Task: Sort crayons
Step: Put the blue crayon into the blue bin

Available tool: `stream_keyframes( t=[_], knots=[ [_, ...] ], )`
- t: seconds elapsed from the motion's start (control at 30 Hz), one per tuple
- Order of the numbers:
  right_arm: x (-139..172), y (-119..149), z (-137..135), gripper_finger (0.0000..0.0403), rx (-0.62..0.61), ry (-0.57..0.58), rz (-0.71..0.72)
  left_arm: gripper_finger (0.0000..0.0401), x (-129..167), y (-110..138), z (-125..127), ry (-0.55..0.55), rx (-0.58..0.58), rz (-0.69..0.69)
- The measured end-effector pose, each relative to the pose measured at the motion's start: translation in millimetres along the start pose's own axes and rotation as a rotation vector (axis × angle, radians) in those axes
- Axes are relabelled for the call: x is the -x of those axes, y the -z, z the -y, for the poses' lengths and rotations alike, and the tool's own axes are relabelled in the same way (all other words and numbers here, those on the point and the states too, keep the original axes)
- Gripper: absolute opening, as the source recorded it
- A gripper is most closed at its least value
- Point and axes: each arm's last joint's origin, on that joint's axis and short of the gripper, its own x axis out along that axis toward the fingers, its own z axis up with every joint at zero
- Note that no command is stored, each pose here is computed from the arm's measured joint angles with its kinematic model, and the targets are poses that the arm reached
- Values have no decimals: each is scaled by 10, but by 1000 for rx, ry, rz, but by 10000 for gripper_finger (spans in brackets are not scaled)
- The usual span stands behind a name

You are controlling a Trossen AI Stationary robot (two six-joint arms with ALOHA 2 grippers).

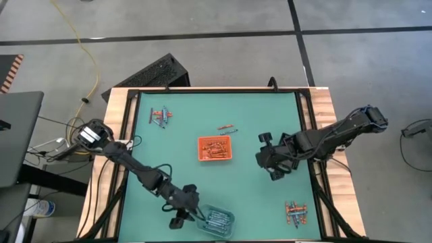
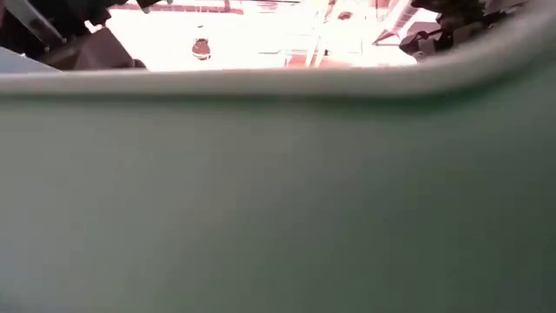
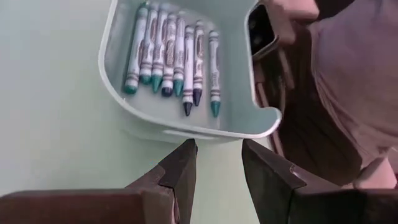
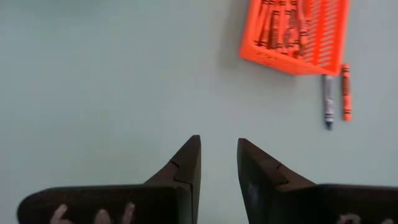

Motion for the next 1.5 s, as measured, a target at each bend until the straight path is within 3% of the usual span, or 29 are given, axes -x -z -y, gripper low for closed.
stream_keyframes(
  t=[0.23, 0.5, 0.77, 1.0, 1.23, 1.5],
  knots=[
    [-24, 9, 134, 97, 3, 86, -11, 118, -26, 55, 84, -19, 24, 15],
    [-300, 135, 403, 97, 59, 144, 47, 118, 10, 156, 89, -9, 39, -115],
    [-533, 441, 1014, 97, 2, 102, 214, 118, 336, 60, -6, -284, -138, -80],
    [-708, 722, 1503, 97, -57, 93, 334, 118, 533, -142, -218, -508, -283, 7],
    [-1115, 804, 1845, 97, -71, 16, 282, 118, 629, -157, -615, -617, -276, -68],
    [-1301, 699, 1951, 97, -15, -71, 267, 118, 731, -99, -907, -602, -229, -73]
  ],
)
